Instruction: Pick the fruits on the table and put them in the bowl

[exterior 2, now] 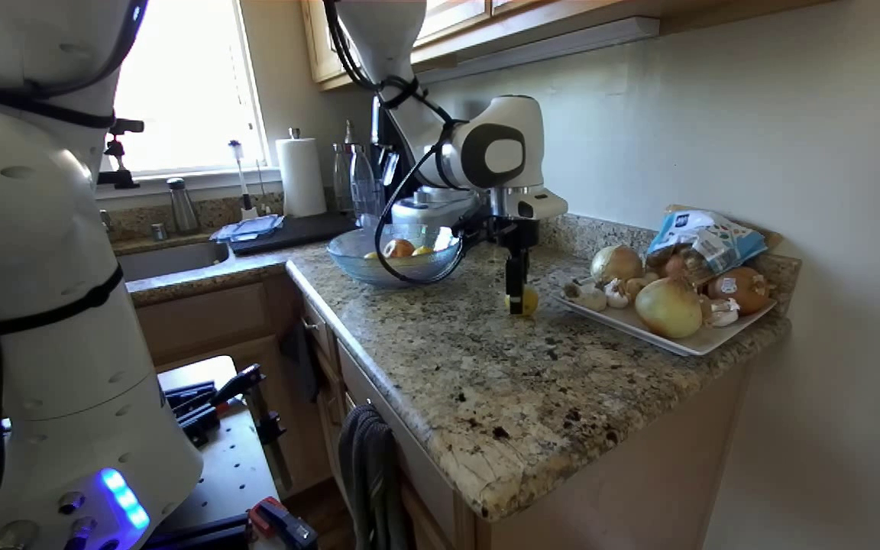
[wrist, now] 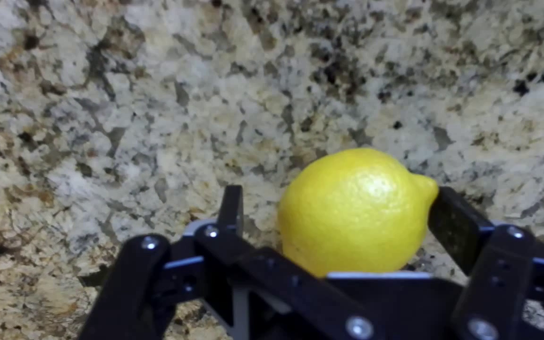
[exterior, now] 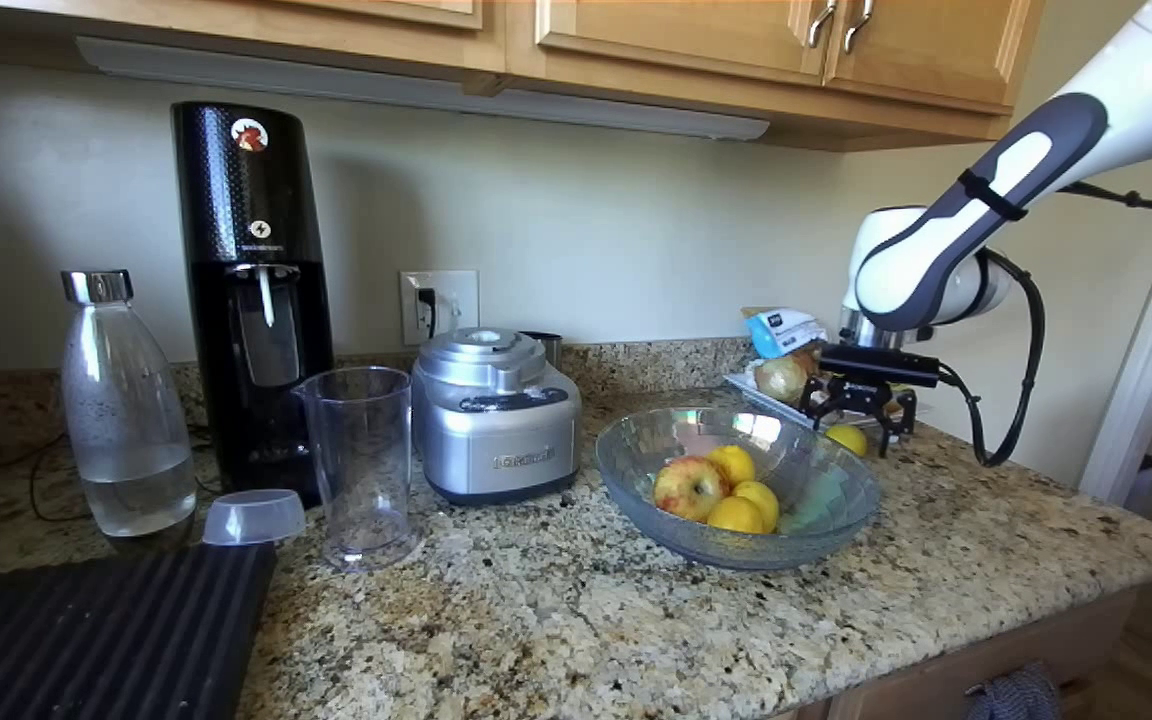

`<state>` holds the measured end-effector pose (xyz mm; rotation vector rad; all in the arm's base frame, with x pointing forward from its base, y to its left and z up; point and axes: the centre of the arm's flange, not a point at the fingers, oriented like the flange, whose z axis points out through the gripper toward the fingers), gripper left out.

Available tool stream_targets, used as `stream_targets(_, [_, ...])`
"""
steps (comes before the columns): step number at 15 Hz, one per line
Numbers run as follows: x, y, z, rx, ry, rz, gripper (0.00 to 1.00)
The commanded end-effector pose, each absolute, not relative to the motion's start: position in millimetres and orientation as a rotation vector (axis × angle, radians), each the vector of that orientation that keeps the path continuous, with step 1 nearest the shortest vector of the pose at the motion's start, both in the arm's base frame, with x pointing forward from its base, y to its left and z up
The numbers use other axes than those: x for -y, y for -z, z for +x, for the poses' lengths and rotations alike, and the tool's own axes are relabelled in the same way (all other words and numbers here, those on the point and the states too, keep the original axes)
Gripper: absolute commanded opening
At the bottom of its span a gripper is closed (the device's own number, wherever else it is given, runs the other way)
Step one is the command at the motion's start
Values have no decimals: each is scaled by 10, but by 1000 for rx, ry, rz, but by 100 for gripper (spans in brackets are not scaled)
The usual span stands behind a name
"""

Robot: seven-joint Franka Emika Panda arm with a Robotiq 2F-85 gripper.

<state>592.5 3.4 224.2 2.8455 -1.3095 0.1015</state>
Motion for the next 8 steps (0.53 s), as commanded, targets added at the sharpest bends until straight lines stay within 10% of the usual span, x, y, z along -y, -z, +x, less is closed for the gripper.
stream_targets(1, [-35, -2304, 5763, 1303, -91, 2858, 92])
stream_targets(8, [-31, -2341, 5753, 1292, -109, 2869, 38])
